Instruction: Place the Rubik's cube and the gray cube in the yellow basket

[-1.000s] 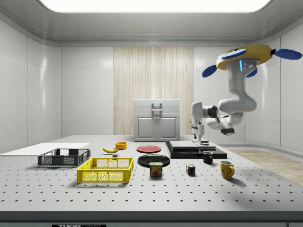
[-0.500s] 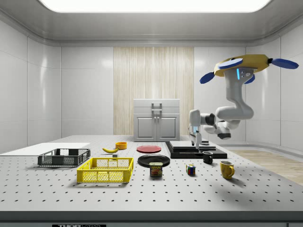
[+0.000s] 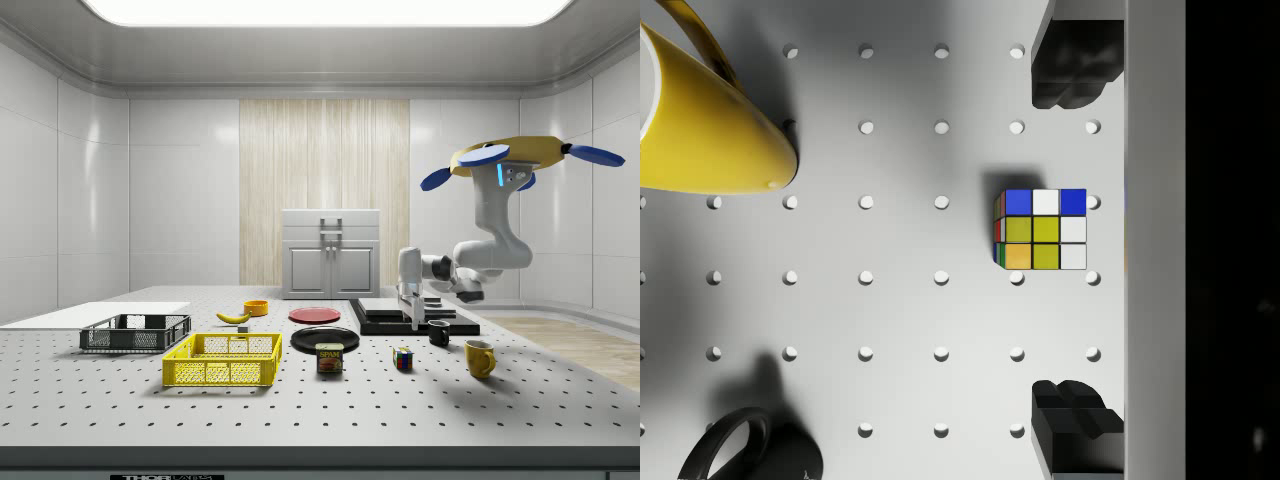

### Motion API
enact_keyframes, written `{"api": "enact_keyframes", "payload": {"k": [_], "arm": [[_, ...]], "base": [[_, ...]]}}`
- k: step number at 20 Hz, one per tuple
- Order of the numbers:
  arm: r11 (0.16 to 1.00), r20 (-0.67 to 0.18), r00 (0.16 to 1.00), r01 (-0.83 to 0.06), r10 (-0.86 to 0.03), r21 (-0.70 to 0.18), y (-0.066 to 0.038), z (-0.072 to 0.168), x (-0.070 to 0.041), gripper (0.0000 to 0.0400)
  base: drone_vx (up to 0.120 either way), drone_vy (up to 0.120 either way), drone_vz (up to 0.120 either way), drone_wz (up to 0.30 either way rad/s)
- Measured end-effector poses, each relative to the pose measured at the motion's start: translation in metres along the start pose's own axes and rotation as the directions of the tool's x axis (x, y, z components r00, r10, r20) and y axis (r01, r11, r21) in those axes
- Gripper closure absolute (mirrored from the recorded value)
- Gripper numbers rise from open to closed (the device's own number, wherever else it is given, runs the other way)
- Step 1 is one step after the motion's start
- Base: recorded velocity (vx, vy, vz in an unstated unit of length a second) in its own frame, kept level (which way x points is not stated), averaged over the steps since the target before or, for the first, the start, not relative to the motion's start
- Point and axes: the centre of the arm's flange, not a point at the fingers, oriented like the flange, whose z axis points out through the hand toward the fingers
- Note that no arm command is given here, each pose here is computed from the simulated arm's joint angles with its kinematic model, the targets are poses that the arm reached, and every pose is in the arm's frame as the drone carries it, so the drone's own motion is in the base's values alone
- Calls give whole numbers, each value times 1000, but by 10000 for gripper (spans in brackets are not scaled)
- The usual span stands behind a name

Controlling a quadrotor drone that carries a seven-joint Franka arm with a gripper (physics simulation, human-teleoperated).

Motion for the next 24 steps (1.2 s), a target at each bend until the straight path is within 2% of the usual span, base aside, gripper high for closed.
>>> {"api": "enact_keyframes", "payload": {"k": [7,12,18,24], "arm": [[1000,0,1000,0,0,0,0,0,0,0],[1000,0,1000,0,0,0,0,0,0,0],[1000,0,1000,0,0,0,0,0,0,0],[1000,0,1000,0,0,0,0,10,0,0]], "base": [[6,6,-120,0],[104,0,-8,0],[0,0,-120,0],[0,0,-7,0]]}}
